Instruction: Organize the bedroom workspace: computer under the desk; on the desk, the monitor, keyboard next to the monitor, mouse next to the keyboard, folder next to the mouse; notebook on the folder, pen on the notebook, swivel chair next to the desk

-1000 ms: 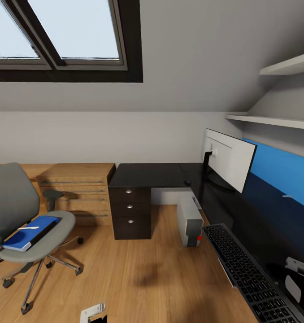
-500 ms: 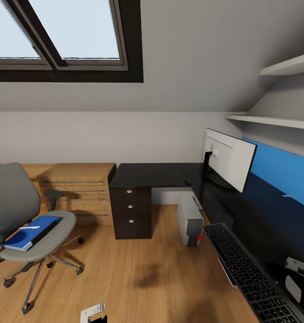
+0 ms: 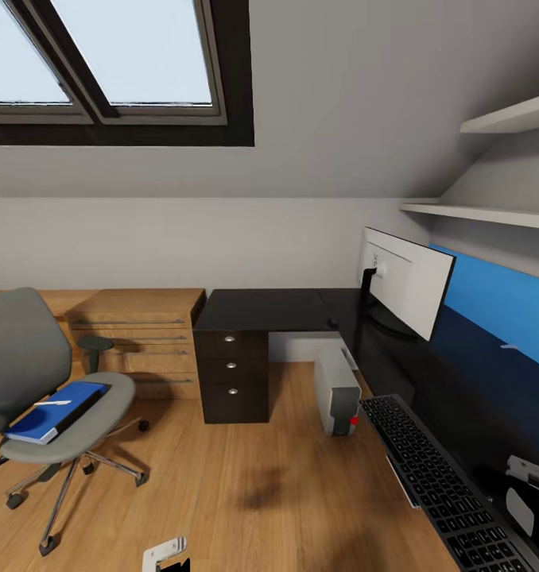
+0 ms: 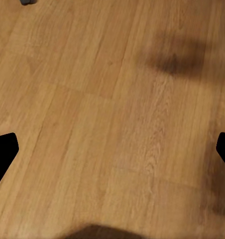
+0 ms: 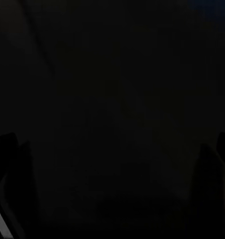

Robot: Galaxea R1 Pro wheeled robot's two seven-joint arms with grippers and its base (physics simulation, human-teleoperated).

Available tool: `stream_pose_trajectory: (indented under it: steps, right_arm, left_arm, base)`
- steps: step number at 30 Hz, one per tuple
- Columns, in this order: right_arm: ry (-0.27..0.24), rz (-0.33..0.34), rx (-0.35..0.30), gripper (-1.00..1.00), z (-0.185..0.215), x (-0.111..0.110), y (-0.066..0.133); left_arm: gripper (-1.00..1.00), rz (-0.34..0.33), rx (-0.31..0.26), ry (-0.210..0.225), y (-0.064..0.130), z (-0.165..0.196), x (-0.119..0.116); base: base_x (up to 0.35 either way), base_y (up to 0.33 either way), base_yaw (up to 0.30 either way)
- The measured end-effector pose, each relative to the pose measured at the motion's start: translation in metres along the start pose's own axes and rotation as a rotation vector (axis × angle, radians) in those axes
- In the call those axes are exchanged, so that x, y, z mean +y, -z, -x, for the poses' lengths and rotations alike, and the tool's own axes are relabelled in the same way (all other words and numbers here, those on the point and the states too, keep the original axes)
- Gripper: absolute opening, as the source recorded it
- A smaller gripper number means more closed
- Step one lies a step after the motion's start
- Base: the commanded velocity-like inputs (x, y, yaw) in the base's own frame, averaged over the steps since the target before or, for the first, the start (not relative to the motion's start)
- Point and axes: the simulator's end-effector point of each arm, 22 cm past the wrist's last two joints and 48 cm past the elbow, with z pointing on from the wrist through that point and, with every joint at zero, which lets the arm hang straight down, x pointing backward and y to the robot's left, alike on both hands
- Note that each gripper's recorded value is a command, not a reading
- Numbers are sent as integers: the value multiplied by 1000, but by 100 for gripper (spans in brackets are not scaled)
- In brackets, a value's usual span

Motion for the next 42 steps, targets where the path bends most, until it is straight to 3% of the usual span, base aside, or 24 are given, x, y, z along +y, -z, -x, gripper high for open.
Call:
stream_pose_trajectory:
  steps: [36,42]
  right_arm:
    - [0,-1,2,100,0,-1,0]
    - [3,-5,-22,100,12,-2,1]
  left_arm:
    - [100,5,-1,-1,0,1,2]
    - [100,5,0,0,0,0,2]
  base:
    - [-13,0,0]
    - [0,0,0]
